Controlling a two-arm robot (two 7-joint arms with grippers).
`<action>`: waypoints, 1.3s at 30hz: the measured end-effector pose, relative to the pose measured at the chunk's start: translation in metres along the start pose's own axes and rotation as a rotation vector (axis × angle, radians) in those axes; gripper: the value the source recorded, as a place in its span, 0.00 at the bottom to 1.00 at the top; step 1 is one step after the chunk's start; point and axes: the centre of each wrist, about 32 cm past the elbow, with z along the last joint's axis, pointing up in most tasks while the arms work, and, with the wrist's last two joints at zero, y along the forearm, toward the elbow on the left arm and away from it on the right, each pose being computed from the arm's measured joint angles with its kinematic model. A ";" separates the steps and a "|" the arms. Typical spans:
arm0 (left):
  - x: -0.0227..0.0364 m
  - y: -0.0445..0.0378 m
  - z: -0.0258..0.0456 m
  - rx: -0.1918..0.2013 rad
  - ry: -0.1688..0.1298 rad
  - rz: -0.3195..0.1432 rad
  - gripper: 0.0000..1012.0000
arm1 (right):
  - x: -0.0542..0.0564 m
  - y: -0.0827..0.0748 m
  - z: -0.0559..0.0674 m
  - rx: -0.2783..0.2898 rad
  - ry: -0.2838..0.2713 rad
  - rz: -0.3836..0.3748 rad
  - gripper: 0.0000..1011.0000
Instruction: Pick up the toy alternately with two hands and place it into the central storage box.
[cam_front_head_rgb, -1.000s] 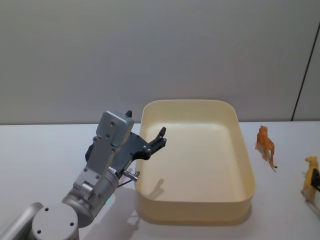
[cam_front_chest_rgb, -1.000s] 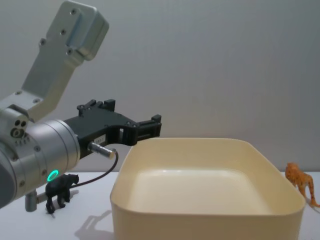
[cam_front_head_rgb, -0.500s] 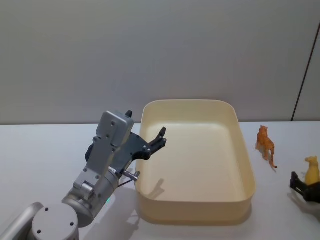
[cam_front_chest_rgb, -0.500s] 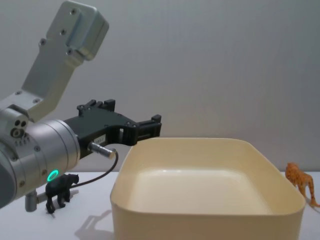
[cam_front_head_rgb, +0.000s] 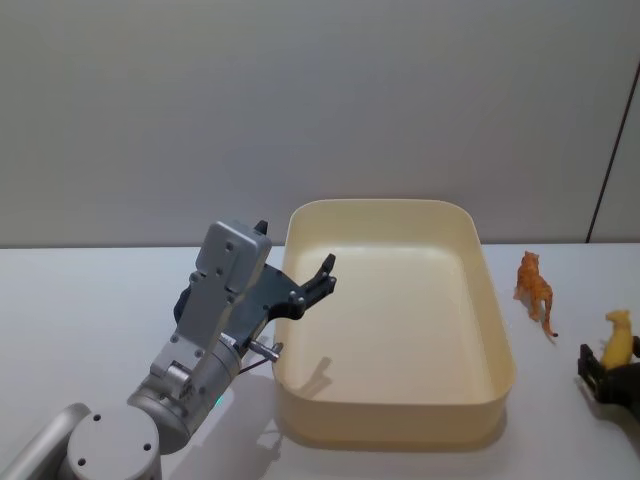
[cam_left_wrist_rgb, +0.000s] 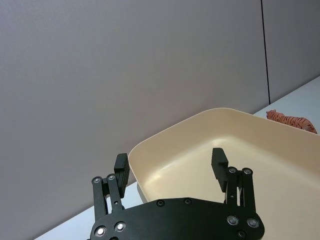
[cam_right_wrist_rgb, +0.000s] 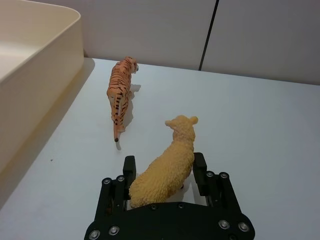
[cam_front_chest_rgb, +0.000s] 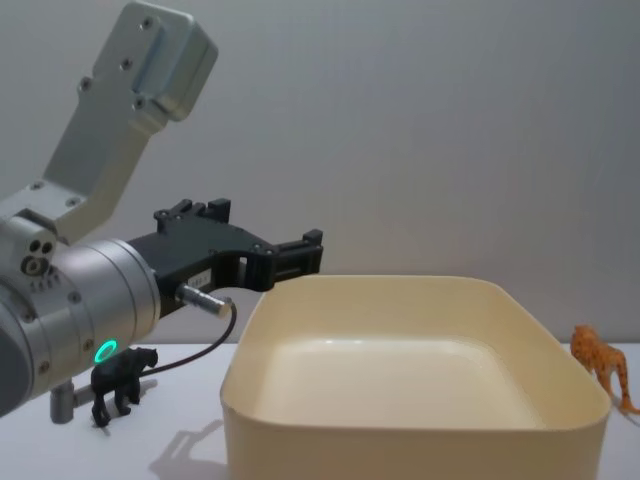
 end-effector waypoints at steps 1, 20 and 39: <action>0.0000 0.0000 0.0000 0.000 0.000 0.000 0.99 | 0.000 0.000 0.000 -0.001 0.000 0.001 0.67; 0.0000 0.0000 0.0000 0.000 0.000 0.000 0.99 | 0.001 -0.002 0.001 0.050 -0.008 0.040 0.31; 0.0000 0.0000 0.0000 0.000 0.000 0.000 0.99 | 0.009 -0.025 0.035 0.286 -0.007 0.182 0.31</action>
